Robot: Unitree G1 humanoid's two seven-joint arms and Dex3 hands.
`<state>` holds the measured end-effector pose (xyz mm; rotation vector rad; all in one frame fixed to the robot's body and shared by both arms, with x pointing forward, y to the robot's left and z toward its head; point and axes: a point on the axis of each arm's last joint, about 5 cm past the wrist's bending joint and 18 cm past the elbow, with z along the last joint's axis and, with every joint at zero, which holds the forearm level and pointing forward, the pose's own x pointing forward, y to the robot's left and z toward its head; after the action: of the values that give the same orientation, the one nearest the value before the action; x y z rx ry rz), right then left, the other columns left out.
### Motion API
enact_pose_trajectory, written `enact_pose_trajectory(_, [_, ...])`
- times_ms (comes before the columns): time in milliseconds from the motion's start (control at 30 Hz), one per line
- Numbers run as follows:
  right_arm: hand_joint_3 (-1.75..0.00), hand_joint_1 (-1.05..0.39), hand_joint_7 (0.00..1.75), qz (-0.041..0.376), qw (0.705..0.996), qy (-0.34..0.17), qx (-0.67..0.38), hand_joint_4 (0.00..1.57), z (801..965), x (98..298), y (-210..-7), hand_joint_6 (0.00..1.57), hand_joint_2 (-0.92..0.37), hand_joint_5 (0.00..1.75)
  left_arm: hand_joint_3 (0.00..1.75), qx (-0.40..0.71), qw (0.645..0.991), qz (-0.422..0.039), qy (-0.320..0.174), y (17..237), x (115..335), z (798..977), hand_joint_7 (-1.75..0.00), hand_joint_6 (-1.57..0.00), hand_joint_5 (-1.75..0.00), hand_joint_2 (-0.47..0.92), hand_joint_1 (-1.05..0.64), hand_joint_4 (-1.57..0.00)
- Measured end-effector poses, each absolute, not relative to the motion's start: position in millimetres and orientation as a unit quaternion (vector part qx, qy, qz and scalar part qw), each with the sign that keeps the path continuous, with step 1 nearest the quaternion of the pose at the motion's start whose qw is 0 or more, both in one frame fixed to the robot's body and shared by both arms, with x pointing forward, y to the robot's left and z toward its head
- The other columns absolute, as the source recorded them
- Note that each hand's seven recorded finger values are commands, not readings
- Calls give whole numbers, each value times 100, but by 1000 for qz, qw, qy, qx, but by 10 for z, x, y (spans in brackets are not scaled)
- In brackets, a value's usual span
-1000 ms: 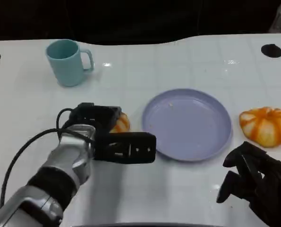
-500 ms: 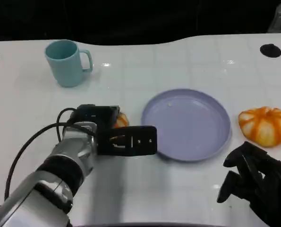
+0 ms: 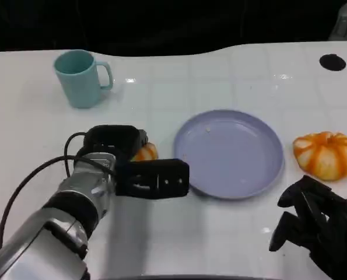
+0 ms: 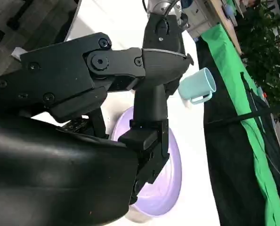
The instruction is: Grasp the bread from the table and place it into the plate.
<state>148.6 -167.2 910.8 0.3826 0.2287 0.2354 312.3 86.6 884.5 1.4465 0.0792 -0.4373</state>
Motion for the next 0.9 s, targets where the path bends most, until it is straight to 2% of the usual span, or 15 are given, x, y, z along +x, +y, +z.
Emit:
enact_pose_trajectory(67, [-36,-47,160,117,969,112,189,64,9113,1486,-1671,50,-92,175,26,664,722,-193,17,878,3110,8823,-1,-103,-164,92,-30,-66])
enact_pose_trajectory(200, [-36,-46,160,117,969,110,189,64,9119,1486,-1671,49,-92,175,30,665,725,-180,-8,898,3100,8805,-2,-105,-161,92,-30,-65])
enact_pose_trajectory(233, [-35,-47,160,117,969,110,189,64,9119,1486,-1671,49,-92,175,28,665,725,-179,-11,900,3099,8804,-7,-114,-169,92,-29,-73])
enact_pose_trajectory(300, [-35,-47,160,117,969,110,190,64,9120,1486,-1673,49,-92,175,27,662,729,-172,-22,904,3094,8797,-11,-119,-173,92,-29,-81])
enact_pose_trajectory(433, [-35,-46,160,116,969,109,189,64,9123,1489,-1676,50,-92,175,25,658,738,-142,-53,910,3080,8778,-14,-120,-175,92,-27,-87])
enact_pose_trajectory(500, [-35,-46,160,116,969,109,189,65,9124,1491,-1675,50,-92,175,18,654,743,-132,-59,917,3073,8769,-17,-119,-175,92,-25,-86])
enact_pose_trajectory(533, [-35,-46,160,116,969,109,189,65,9124,1491,-1675,51,-92,175,18,648,748,-129,-59,918,3072,8769,-40,-109,-175,92,-24,-86])
enact_pose_trajectory(567, [-34,-46,160,115,969,109,189,65,9123,1492,-1675,51,-92,175,21,641,754,-127,-61,916,3076,8780,-80,-86,-175,92,-21,-84])
enact_pose_trajectory(633, [-34,-46,159,115,969,109,189,65,9124,1498,-1674,51,-92,175,21,622,772,-117,-65,908,3098,8826,-103,-72,-175,92,-19,-83])
enact_pose_trajectory(667, [-34,-45,159,115,969,108,189,65,9126,1502,-1674,51,-92,175,25,616,777,-112,-69,908,3111,8853,-88,-74,-175,92,-18,-83])
enact_pose_trajectory(733, [-34,-45,159,115,969,108,189,65,9127,1506,-1674,51,-92,175,27,601,789,-105,-73,907,3134,8901,-73,-79,-175,92,-18,-83])
enact_pose_trajectory(767, [-34,-45,159,115,969,108,189,65,9126,1506,-1674,51,-92,175,27,594,795,-101,-75,907,3145,8924,-72,-79,-175,92,-18,-83])
enact_pose_trajectory(800, [-34,-45,159,115,969,109,189,65,9125,1507,-1674,51,-92,175,31,590,798,-98,-78,909,3153,8943,-112,-71,-175,91,-18,-86])
enact_pose_trajectory(867, [-34,-45,160,115,969,109,189,64,9122,1509,-1674,51,-92,175,35,581,805,-93,-80,921,3168,8971,-107,-68,-175,87,-17,-87])
enact_pose_trajectory(900, [-35,-45,160,115,969,110,189,64,9119,1511,-1674,51,-92,175,37,576,808,-91,-81,928,3177,8989,-87,-76,-175,84,-16,-87])
